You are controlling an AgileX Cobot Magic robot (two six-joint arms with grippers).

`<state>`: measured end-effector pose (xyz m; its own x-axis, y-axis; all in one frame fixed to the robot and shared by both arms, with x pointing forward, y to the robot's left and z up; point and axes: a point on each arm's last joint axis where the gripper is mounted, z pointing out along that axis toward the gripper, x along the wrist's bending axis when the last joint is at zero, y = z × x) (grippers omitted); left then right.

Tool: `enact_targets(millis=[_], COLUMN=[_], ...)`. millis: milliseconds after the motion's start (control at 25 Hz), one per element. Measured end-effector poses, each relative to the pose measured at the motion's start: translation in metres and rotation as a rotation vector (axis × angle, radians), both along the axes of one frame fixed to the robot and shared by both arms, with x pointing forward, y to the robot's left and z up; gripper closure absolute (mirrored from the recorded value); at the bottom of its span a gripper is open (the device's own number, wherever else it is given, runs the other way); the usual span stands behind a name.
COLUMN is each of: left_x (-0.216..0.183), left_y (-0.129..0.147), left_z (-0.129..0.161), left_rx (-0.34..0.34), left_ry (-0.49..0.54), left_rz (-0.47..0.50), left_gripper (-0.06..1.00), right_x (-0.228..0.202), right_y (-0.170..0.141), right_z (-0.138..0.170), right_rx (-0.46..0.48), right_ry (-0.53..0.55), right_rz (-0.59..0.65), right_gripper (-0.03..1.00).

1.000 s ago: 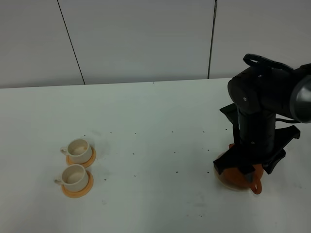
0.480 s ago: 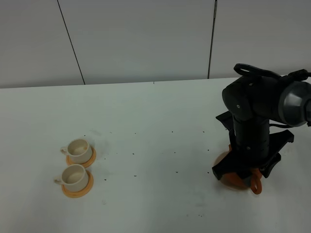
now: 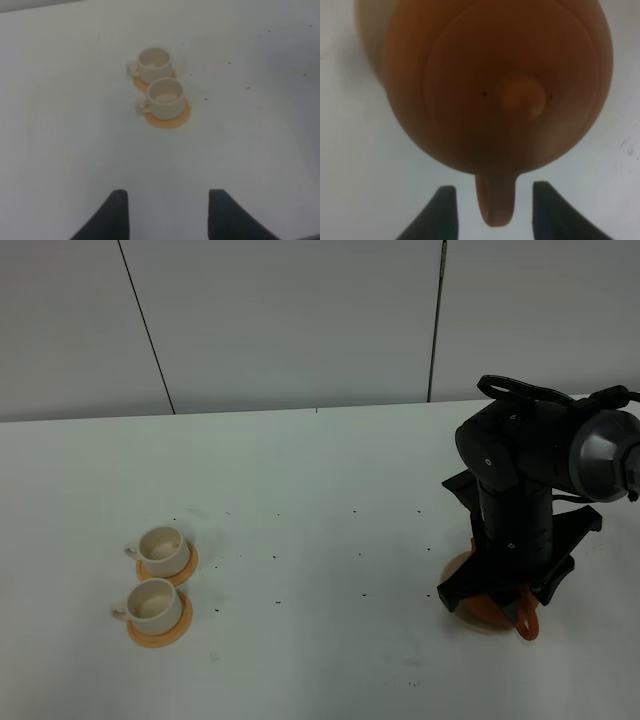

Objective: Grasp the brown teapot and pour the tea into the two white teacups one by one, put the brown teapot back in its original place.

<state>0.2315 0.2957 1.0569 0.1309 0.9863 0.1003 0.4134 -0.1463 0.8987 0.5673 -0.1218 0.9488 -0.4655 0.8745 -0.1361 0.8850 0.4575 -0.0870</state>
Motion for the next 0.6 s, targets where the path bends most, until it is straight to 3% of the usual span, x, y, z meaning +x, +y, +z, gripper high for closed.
enact_targets(millis=[600], left_x=[0.0000], left_y=[0.0000], left_z=[0.0000], left_rx=[0.000], left_ry=[0.000], left_rz=[0.000], left_gripper=[0.51], right_x=[0.0000], right_y=[0.0000], right_z=[0.0000], right_rx=[0.000], right_ry=[0.000], right_rz=[0.000], right_gripper=[0.64])
